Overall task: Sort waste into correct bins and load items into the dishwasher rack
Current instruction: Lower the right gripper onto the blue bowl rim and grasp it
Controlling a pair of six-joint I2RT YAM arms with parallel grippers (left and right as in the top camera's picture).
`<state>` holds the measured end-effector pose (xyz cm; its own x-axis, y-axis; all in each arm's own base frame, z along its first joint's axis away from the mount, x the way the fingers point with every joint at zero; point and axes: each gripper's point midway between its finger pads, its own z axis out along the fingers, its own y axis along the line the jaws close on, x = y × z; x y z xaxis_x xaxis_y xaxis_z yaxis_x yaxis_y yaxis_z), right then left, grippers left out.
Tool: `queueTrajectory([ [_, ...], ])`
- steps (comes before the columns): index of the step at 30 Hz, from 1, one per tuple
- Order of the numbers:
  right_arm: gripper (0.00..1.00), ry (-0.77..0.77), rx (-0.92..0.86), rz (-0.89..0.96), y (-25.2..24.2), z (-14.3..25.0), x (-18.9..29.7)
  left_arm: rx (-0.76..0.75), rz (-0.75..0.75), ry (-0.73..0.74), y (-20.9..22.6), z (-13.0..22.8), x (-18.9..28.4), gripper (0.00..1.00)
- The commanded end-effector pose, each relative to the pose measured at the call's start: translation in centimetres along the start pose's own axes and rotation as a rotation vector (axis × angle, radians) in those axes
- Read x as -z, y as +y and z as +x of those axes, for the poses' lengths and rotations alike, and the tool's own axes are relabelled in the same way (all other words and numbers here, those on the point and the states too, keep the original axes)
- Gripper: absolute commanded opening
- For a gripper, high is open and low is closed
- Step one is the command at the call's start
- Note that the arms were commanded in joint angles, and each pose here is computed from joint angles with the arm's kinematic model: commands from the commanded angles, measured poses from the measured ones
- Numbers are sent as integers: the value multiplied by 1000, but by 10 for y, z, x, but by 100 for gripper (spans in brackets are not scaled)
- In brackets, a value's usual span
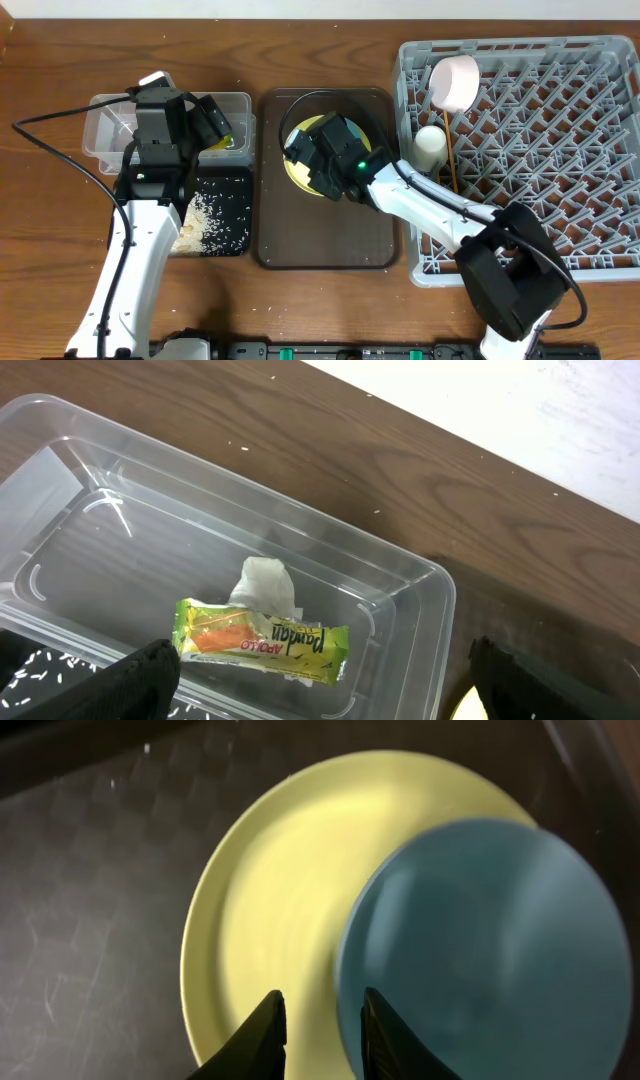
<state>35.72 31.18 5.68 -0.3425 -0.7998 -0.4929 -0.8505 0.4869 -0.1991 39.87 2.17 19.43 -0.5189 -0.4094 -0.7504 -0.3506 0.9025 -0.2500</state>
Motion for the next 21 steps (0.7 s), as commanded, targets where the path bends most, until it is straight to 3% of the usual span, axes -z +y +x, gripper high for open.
queueTrajectory([
  [1, 24, 25, 14, 2, -3, 7, -5, -6, -4, -24, -1, -9, 4, 95],
  [21, 15, 111, 33, 51, -11, 26, -3, -6, -4, -24, -1, -9, 4, 96],
])
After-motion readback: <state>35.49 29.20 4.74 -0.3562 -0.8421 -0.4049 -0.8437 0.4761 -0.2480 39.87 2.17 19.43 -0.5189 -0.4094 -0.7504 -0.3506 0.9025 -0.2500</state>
